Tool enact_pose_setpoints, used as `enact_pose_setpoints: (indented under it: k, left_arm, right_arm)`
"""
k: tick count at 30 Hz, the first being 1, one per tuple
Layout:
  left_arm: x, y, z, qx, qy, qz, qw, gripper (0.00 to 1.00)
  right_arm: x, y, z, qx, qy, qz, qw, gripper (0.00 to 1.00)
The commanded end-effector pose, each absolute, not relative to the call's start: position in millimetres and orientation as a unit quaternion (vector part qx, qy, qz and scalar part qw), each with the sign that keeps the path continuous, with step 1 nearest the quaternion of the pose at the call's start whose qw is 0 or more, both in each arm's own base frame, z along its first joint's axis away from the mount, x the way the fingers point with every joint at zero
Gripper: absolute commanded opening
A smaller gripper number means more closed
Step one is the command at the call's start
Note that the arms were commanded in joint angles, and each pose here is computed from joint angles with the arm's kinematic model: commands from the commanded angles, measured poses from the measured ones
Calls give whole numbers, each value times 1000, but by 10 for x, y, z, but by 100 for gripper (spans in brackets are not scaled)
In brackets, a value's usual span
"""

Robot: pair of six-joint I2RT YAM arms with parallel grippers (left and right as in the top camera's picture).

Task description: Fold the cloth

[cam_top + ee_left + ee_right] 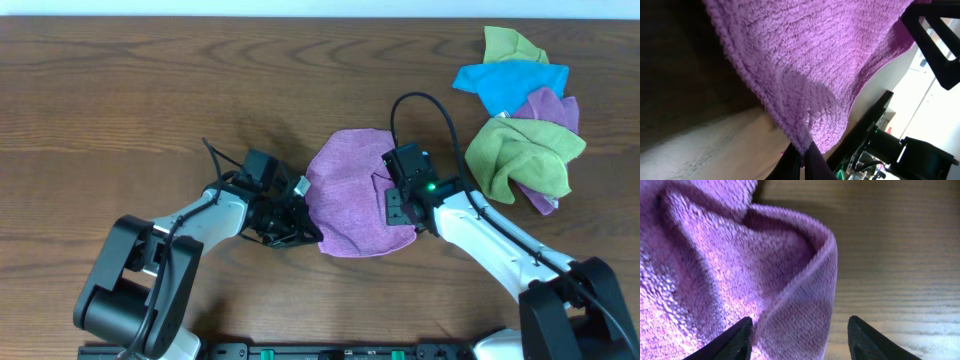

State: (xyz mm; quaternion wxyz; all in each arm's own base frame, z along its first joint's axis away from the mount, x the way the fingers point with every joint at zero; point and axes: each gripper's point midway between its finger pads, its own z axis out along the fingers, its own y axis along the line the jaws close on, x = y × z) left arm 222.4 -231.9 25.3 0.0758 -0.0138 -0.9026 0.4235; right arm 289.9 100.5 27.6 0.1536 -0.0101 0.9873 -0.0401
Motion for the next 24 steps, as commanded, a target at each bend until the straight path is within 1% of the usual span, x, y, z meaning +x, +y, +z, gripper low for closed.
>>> enact_pose_setpoints:
  k: [1, 3, 5, 8, 10, 11, 12, 15, 19, 24]
  left_arm:
    - [2235, -2319, 257, -21, -899, 431, 76, 6]
    - [2234, -2319, 258, -21, -899, 431, 76, 6]
    - [2234, -2321, 260, -22, -898, 432, 76, 6]
    - [2233, -2322, 262, -22, -898, 432, 77, 6]
    - [2232, -2322, 262, -21, -898, 432, 77, 6]
    - [2233, -2322, 262, -22, -898, 432, 77, 6]
    - [2233, -2322, 261, -21, -898, 432, 76, 6]
    - [2233, -2321, 261, -21, -898, 432, 76, 6]
    - [2254, -2307, 271, -16, -897, 435, 76, 6]
    - [2342, -2292, 413, -6, -878, 473, 76, 6]
  right_arm:
    - [2903, 986, 232, -18, 987, -51, 153, 59]
    - [2885, 993, 179, -19, 988, -51, 144, 59]
    - [2867, 997, 119, -20, 989, -52, 134, 55]
    - [2858, 989, 88, -21, 990, -55, 130, 42]
    - [2870, 983, 102, -20, 989, -57, 133, 28]
    - [2876, 985, 118, -19, 989, -56, 135, 17]
    - [2882, 988, 140, -16, 989, -54, 139, 13]
    - [2872, 983, 242, -14, 988, -50, 147, 6]
    - [2812, 920, 423, -3, 986, -54, 158, 1]
    - [2759, 888, 682, 0, 982, -44, 183, 1]
